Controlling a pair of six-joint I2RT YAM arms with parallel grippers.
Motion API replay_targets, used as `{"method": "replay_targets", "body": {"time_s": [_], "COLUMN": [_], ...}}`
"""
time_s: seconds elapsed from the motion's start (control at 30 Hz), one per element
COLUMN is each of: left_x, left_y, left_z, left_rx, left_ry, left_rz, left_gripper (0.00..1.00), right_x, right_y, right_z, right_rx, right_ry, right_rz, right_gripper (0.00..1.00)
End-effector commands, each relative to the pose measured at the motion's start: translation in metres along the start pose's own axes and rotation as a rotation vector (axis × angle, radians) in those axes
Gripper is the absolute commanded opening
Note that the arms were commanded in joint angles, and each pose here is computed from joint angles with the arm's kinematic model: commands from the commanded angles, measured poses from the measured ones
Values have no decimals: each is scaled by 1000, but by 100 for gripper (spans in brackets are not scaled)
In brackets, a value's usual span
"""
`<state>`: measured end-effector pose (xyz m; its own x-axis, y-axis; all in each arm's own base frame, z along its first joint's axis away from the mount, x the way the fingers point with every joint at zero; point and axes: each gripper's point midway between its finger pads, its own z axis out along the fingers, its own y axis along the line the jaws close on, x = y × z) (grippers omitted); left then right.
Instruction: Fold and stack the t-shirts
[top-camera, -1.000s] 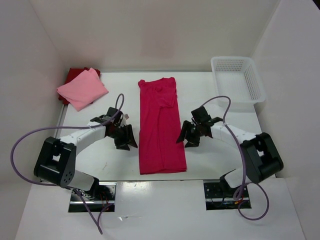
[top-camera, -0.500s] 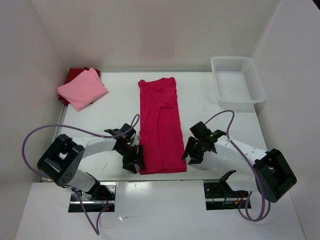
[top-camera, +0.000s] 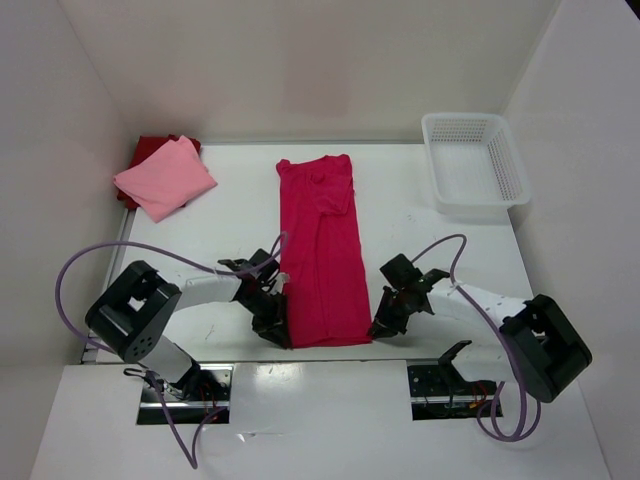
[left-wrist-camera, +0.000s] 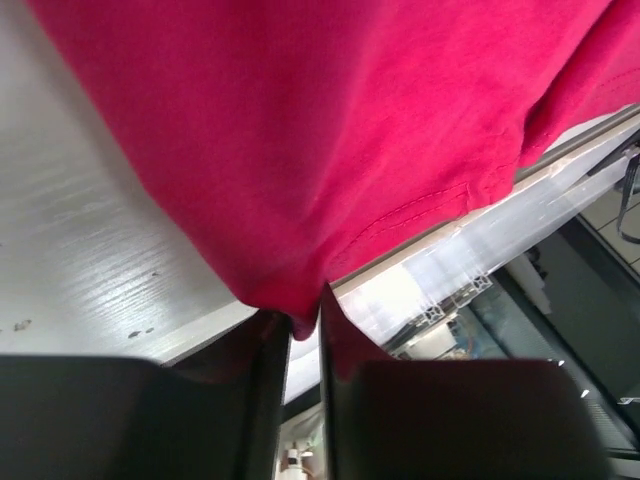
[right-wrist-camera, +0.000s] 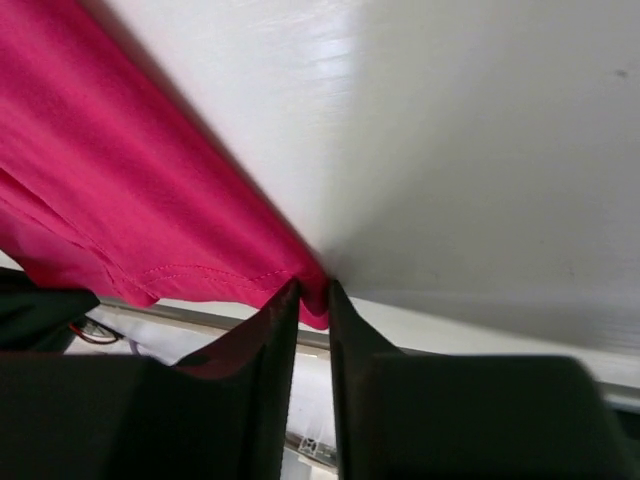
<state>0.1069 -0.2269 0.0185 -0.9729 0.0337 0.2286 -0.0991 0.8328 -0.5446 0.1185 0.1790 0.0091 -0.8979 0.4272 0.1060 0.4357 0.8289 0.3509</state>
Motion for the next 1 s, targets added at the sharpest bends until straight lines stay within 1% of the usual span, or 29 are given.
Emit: {"method": "replay_targets", "body": {"time_s": [0.0, 0.03, 0.1, 0.17, 0.23, 0.3, 0.37, 0.43, 0.47, 0.5, 0.53, 0.57, 0.6, 0.63, 0.67, 0.7, 0.73, 0.77, 0.8, 0.83, 0.9, 0.93, 0.97], "left_x": [-7, -7, -4, 1, 7, 13, 10, -1, -13, -21, -32, -42, -59, -74, -89, -104, -123, -135, -147, -168, -189, -203, -210], "left_y": [-8, -8, -9, -8, -10, -14, -20, -27, -38, -40, -43, -44, -48, -45, -44, -40, -38, -36, -32, -33, -30, -27, -27], "left_z": [-2, -2, -6, -9, -19, -29, -40, -51, -60, -63, -72, -76, -86, -99, -104, -113, -126, -132, -137, -145, -151, -146, -144], "left_rx": [11, 11, 13, 12, 17, 16, 21, 40, 56, 56, 71, 72, 70, 76, 72, 43, 32, 27, 17, 29, 9, -9, -8], "left_ry": [-16, -16, -18, -17, -24, -22, -21, -57, -99, -119, -153, -177, -226, -278, -306, -361, -411, -444, -474, -514, -566, -576, -578], "left_rz": [37, 38, 39, 38, 55, 64, 51, 50, 65, 61, 62, 49, 61, 49, 46, 47, 50, 50, 36, 32, 29, 37, 38], "left_gripper": [21, 19, 14, 12, 12, 9, 7, 6, 6, 6, 6, 6, 6, 6, 6, 6, 6, 6, 6, 6, 6, 6, 6], "right_x": [-2, 0, 5, 8, 16, 20, 20, 5, -3, -15, -32, -44, -61, -82, -100, -111, -128, -138, -153, -170, -197, -212, -228], "right_y": [5, 7, 4, 11, 14, 18, 25, 35, 37, 51, 52, 59, 74, 79, 95, 104, 110, 117, 133, 133, 146, 140, 151], "right_z": [6, 7, 6, -3, -20, -34, -49, -58, -60, -69, -69, -73, -83, -81, -91, -91, -82, -82, -90, -80, -85, -74, -82], "right_rx": [-29, -36, -29, -46, -66, -101, -134, -156, -155, -179, -166, -181, -210, -208, -233, -236, -217, -214, -234, -217, -231, -208, -229], "right_ry": [-11, 1, 27, 44, 40, 32, 35, 11, -10, -46, -68, -96, -145, -176, -229, -253, -265, -286, -328, -329, -369, -352, -385], "right_rz": [-22, -23, -29, -43, -69, -71, -79, -72, -99, -117, -98, -133, -149, -136, -165, -179, -176, -188, -217, -204, -220, -197, -207], "right_gripper": [20, 14, 7, 0, 0, 0, 0, 0, 0, 0, 0, 0, 0, 0, 0, 0, 0, 0, 0, 0, 0, 0, 0]}}
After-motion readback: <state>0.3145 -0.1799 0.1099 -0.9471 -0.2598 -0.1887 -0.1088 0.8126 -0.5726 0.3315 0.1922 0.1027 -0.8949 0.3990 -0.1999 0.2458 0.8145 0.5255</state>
